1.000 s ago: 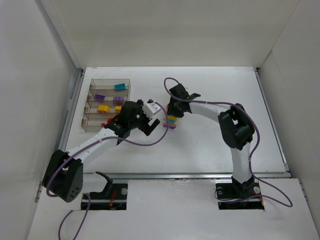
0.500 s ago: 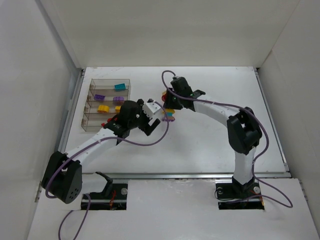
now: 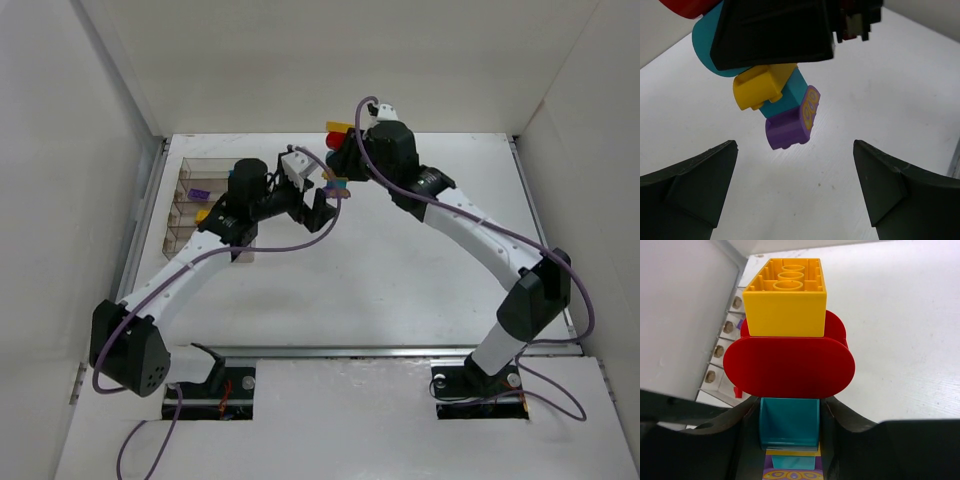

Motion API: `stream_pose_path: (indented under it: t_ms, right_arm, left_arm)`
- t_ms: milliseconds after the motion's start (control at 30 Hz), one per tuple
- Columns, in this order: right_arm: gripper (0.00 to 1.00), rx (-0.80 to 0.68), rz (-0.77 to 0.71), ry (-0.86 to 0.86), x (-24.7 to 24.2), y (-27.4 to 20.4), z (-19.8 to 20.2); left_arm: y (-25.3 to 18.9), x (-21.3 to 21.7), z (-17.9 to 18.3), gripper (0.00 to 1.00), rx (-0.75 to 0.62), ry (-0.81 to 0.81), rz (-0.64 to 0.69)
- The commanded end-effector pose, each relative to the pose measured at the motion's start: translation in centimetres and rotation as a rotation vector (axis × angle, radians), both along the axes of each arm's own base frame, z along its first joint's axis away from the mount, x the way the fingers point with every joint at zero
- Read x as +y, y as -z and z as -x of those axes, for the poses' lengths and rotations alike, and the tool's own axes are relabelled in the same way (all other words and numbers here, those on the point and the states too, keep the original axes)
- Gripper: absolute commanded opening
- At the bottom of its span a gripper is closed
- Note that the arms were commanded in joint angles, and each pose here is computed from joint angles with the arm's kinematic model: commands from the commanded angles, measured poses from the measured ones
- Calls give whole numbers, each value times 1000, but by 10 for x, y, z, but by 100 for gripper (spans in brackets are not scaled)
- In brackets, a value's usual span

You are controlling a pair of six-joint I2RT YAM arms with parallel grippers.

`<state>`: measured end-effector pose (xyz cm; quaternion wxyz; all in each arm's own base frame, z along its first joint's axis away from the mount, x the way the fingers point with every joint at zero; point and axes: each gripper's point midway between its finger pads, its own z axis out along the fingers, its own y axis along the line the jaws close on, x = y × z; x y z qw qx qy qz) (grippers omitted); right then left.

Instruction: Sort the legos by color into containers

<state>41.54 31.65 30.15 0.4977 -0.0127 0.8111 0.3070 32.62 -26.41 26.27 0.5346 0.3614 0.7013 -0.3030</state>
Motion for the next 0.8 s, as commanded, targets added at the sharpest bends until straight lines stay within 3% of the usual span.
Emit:
stream_pose_path:
  t_ms: [0, 333, 467, 500, 567, 633, 767]
  right_arm:
    - [0, -144, -42, 12, -2, -55, 10]
    - [0, -157, -41, 25, -3, -57, 23]
    - [0, -145, -40, 36, -5, -52, 24]
    - [0, -152, -45, 36, -7, -57, 25]
    - [0, -153, -44, 45, -8, -57, 25]
    - [0, -149, -51, 47, -8, -57, 25]
    - [0, -149, -51, 47, -8, -57, 25]
  left_arm:
    - [-36, -14, 6, 100, 66, 33, 147]
    - [-51, -29, 1, 100, 127, 68, 212]
    - [-51, -32, 2, 85, 143, 84, 225]
    - [-51, -33, 3, 71, 145, 93, 225]
    - [-42, -33, 3, 61, 175, 89, 211]
    - [-39, -33, 4, 61, 188, 87, 205]
    - [-33, -33, 4, 77, 200, 95, 193]
